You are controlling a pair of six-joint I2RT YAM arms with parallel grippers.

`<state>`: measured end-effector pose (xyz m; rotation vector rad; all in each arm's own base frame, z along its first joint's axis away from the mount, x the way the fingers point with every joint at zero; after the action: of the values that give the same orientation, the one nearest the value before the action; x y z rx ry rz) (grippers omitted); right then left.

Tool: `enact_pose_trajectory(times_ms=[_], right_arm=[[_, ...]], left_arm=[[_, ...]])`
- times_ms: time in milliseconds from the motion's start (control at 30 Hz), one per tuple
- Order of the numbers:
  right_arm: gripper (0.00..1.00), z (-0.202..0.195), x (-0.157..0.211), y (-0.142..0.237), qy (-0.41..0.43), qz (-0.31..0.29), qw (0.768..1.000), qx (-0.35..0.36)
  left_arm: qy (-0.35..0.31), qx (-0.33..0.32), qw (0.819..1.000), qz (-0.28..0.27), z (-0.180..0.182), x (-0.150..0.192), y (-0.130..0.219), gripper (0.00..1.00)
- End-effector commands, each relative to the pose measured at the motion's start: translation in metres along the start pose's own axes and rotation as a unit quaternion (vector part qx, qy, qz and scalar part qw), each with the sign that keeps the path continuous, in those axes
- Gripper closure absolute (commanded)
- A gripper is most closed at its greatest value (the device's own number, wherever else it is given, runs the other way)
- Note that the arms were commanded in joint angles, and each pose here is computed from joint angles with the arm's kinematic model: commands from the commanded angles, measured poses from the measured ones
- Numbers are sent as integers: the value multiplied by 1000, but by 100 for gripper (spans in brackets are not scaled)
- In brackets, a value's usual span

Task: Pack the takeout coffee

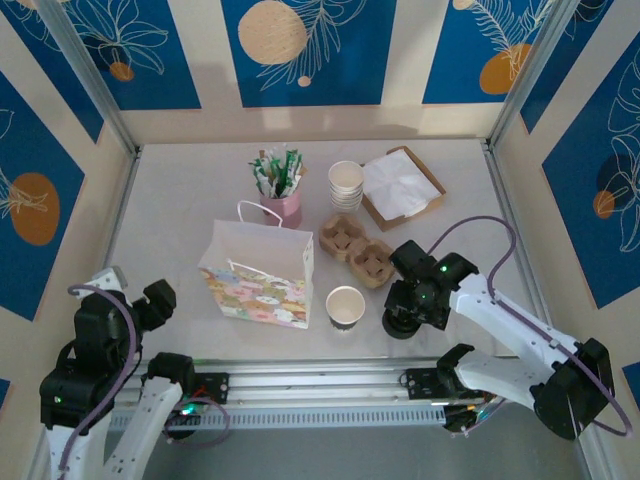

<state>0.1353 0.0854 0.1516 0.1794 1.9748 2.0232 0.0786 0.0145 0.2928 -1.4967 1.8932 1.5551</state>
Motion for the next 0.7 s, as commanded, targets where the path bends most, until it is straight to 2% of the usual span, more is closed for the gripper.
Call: enact_pose_trajectory(times_ms=[0, 300, 667], right_arm=[[12, 3, 4, -8, -9, 22, 1000, -3], [13, 3, 7, -19, 2, 35, 999, 22], [14, 11, 6, -18, 13, 29, 999, 9]], left_arm=[[9, 3, 1000, 2, 3, 4, 3, 20], [12, 13, 1000, 1, 2, 4, 4, 20], [12, 12, 1000, 0, 2, 4, 4, 21]])
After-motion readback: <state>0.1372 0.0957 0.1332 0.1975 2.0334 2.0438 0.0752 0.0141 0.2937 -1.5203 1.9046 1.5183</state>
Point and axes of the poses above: each hand's point on the last joint's axis, 136 mm out from that joint toward the fingers, its own y axis back along the fingers, its own z axis along the line the jaws close on, x = y × z, the point moved 6 cm from there along y, back along the fingers, and after that the axes turned 6 degrees about y, right-handed, at the moved point
